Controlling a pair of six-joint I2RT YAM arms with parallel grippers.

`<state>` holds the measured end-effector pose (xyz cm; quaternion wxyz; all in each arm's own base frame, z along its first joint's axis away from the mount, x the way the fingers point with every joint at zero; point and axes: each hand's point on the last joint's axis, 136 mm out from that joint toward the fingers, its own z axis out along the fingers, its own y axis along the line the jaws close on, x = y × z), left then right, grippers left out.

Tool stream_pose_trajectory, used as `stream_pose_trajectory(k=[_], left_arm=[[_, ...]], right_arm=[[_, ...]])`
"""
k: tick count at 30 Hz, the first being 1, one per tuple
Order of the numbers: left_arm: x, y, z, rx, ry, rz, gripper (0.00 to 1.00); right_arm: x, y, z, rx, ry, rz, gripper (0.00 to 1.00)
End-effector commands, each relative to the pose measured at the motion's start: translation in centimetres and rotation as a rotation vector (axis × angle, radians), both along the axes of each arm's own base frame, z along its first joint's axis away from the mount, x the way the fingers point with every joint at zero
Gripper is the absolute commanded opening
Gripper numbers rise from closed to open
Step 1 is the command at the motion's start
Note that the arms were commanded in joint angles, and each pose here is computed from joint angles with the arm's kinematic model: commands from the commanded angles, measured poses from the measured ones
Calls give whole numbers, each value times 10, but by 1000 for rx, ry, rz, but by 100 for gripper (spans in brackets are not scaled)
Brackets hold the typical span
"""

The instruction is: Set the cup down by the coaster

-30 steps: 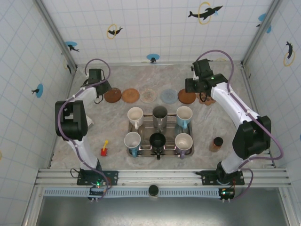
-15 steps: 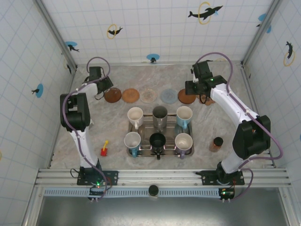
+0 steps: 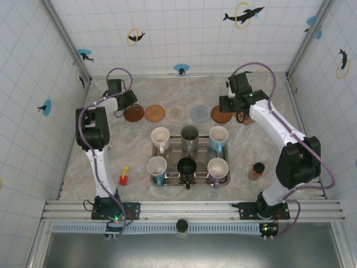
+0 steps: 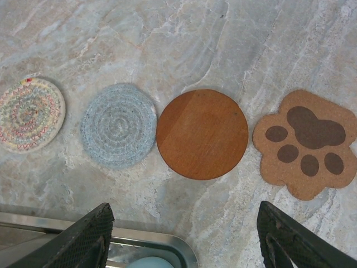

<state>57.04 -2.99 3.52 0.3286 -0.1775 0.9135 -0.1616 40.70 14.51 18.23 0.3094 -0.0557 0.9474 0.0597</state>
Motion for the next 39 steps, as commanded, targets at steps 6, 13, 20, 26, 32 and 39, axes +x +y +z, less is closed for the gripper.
stream_pose_trajectory(k=[6,13,20,26,32,39], left_arm=[[2,-1,1,-39,-7,2,64],[-4,-2,-4,-45,11,1,64],[-11,-2,-7,-44,26,2,64],[-17,-2,-1,-41,20,5,64],[-20,1,3,-27,21,11,64],[-23,4,11,-12,16,23,64]], right_arm=[[-1,-3,7,21,-27,-12,70],[-1,-2,6,25,-25,-10,70],[-2,-2,5,31,-22,-10,70],[-3,-2,6,34,-24,-9,70],[-5,-2,6,33,-24,-10,70],[-6,-3,7,33,-32,-11,70]])
